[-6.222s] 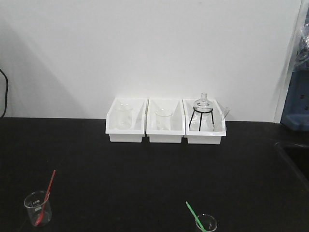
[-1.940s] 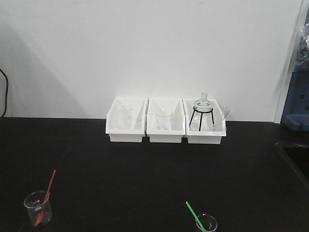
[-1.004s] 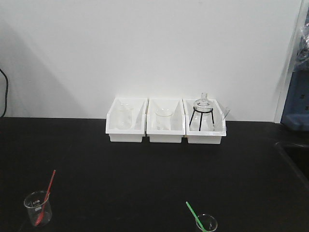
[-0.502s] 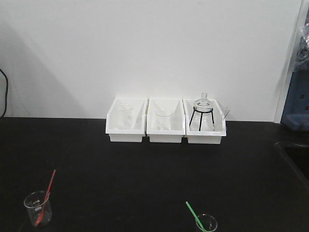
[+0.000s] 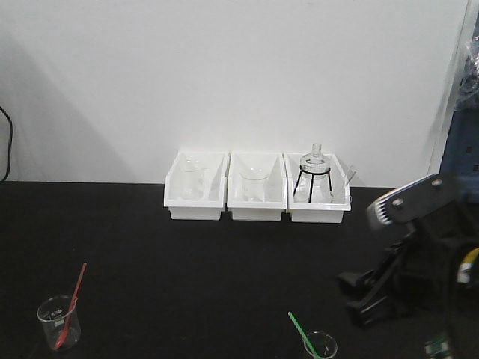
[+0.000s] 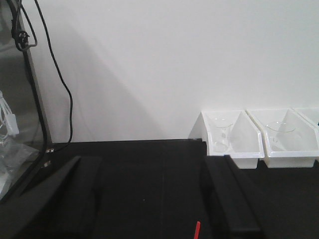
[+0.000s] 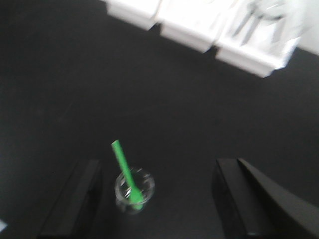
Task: Sort red and green spoons into left cabinet
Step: 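Reach the right gripper down and grasp the green spoon in its beaker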
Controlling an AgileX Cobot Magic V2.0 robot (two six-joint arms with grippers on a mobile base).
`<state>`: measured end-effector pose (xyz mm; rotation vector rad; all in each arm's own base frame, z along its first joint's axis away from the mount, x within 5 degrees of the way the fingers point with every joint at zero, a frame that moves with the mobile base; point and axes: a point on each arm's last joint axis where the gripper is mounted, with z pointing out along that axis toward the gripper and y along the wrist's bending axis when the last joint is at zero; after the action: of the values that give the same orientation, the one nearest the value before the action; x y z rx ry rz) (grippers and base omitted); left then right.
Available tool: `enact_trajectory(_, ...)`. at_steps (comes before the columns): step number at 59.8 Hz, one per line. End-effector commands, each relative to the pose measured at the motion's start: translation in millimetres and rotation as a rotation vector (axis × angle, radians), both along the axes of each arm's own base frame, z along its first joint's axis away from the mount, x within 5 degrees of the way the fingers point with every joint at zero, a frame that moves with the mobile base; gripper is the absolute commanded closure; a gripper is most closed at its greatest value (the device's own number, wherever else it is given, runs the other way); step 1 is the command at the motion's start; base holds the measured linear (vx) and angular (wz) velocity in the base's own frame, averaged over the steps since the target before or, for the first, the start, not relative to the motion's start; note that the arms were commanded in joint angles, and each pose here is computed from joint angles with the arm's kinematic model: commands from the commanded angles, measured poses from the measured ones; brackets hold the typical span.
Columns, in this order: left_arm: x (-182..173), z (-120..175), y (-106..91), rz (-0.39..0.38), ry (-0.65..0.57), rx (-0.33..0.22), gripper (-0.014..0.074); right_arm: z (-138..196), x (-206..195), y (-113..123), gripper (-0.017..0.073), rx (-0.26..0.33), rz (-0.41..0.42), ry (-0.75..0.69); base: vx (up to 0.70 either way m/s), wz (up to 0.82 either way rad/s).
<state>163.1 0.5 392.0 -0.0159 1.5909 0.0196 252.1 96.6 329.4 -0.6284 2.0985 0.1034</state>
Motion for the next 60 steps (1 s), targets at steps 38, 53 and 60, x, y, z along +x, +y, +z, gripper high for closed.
enact_trajectory(38, 8, 8, -3.2, -0.026, -0.039, -0.005, 0.0052, -88, 75, 57, 0.0061, -0.035, 0.096, -0.041, 0.0, 0.0)
enact_trajectory(53, 9, 8, -3.2, -0.025, -0.035, -0.005, 0.0052, -109, 87, 62, 0.0061, -0.032, 0.087, -0.057, 0.0, 0.0)
enact_trajectory(60, 9, 8, -3.1, -0.025, -0.034, -0.005, 0.0052, -121, 91, 63, 0.0061, -0.036, 0.084, -0.041, 0.0, 0.0)
